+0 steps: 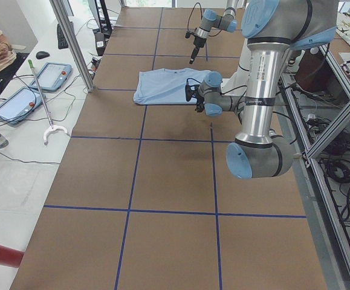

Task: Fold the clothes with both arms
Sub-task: 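Lower the left gripper to the near shirt corner while the right holds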

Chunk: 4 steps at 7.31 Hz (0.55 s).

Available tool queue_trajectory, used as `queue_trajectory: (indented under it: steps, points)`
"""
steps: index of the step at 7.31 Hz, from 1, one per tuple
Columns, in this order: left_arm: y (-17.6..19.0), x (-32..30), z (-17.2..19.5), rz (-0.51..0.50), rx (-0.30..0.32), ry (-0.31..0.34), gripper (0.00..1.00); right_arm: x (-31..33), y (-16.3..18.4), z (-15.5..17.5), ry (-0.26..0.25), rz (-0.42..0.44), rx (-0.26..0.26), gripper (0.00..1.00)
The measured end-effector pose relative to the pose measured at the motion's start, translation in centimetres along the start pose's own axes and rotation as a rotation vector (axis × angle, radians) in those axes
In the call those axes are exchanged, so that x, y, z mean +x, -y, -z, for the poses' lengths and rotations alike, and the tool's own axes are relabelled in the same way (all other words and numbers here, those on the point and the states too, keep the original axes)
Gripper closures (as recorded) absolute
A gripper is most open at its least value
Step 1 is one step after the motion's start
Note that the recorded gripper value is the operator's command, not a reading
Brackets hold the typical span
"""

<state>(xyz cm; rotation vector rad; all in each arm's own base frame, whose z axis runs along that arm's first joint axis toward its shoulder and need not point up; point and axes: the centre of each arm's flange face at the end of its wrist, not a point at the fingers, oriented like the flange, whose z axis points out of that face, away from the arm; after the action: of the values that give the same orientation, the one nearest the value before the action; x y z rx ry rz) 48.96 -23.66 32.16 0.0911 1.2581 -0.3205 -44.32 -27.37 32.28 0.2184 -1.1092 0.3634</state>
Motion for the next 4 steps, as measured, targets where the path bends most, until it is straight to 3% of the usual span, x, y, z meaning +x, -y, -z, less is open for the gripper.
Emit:
queue_trajectory:
  steps: [2, 4]
  points:
    - [-4.3, 1.1, -1.2, 0.092, 0.000, -0.019, 0.30, 0.1, 0.0, -0.1, -0.002, 0.000, 0.002, 0.00]
    - [-7.4, 1.3, -2.0, 0.139, -0.037, -0.013, 0.30, 0.1, -0.1, -0.4, -0.006, -0.005, 0.002, 0.00]
